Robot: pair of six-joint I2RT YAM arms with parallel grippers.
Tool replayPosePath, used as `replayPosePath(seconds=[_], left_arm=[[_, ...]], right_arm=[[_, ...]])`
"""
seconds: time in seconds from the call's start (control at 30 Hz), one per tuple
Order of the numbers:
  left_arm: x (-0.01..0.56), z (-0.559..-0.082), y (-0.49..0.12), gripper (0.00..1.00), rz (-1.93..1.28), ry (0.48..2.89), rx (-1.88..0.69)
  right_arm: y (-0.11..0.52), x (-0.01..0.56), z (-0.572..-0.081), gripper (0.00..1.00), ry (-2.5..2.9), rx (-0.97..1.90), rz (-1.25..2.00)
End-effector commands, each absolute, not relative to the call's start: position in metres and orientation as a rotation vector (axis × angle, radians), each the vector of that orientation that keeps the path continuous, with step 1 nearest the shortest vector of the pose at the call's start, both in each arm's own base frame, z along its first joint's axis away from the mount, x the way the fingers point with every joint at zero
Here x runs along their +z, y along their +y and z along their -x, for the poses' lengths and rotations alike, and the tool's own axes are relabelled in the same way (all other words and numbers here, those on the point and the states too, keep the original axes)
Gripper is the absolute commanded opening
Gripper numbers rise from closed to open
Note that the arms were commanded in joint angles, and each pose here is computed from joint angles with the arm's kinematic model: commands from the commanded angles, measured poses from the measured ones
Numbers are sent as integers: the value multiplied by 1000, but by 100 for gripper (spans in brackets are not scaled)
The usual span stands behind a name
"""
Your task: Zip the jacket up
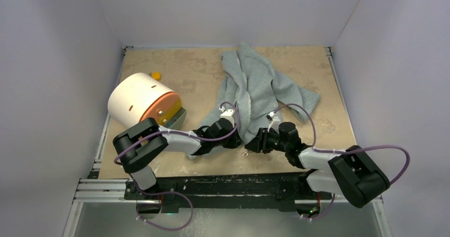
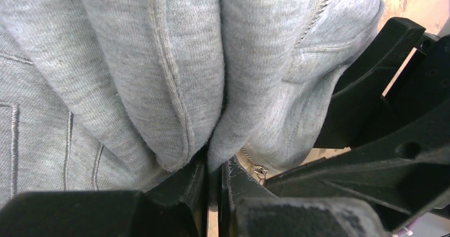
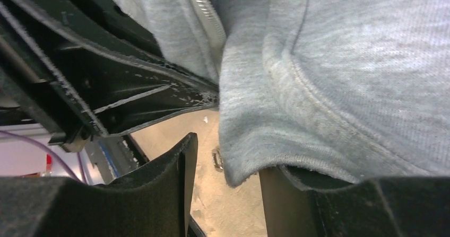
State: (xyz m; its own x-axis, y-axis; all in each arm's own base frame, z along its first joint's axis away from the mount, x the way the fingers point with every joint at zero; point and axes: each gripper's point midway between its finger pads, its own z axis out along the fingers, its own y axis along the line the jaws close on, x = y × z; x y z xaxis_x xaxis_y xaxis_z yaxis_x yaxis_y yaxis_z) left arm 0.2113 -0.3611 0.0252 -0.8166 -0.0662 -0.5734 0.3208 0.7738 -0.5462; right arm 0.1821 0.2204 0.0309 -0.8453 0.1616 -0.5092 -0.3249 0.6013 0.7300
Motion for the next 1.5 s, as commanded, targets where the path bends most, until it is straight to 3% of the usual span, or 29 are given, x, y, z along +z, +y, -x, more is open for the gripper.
replayPosePath(seconds=[0.0,0.3,0.63,0.97,1.23,1.47], left_arm=[[-13,-208,-336,0,-223,2483,-697],[-13,-206,-333,0,-224,2486,-692],[-15,-206,-329,0,-222,2486,-674],[-17,-204,-326,0,-224,2492,-668],[-19,-204,-326,0,-225,2493,-666],[-20,-204,-325,0,-226,2495,-660]], right_arm=[[208,12,-181,46,2395,1067,133],[225,14,-177,42,2361,1202,220],[211,16,-173,51,2441,1076,280],[211,19,-176,40,2461,1058,274],[213,22,-176,39,2470,1071,302],[215,20,-175,34,2480,1083,311]])
